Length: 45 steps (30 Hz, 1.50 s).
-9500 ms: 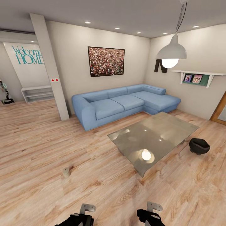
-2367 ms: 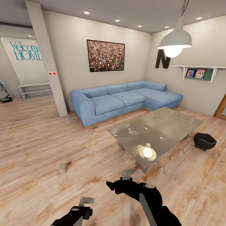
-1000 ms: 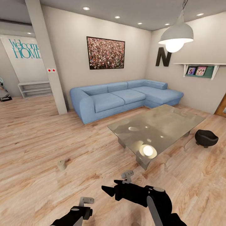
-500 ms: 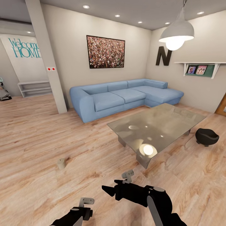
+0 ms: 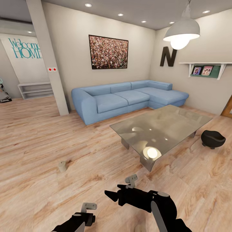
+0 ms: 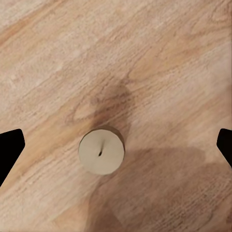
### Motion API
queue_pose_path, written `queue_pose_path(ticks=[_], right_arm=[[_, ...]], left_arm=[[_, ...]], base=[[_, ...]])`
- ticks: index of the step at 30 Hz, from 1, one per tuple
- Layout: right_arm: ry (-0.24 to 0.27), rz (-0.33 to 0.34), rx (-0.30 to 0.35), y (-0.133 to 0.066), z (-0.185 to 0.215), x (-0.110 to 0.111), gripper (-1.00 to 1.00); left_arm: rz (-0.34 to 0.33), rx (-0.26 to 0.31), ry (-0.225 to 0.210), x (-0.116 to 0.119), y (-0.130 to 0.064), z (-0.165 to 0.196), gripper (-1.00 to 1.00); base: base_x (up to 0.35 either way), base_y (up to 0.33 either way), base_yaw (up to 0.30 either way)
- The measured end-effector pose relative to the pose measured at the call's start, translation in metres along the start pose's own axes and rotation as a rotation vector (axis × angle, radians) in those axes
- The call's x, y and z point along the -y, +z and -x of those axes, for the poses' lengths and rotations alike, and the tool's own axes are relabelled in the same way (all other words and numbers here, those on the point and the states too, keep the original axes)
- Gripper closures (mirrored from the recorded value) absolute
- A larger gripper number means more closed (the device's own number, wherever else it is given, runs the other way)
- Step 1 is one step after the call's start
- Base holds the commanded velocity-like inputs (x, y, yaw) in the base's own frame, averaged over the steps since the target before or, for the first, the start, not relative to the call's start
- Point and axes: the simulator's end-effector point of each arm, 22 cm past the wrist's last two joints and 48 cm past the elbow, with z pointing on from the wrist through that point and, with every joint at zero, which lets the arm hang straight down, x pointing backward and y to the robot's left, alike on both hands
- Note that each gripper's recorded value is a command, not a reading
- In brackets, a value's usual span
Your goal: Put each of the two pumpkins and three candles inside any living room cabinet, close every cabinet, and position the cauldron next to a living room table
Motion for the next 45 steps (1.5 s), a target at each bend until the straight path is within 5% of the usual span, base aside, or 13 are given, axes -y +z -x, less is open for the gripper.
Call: queue_pose_path(ticks=[45], right_arm=[[-0.002, -0.001, 0.0, 0.028, -0.079, 0.048, -1.0]], left_arm=[[0.0, 0.01, 0.003, 0.004, 0.077, -0.054, -1.0]], base=[[0.0, 0.0, 0.0]])
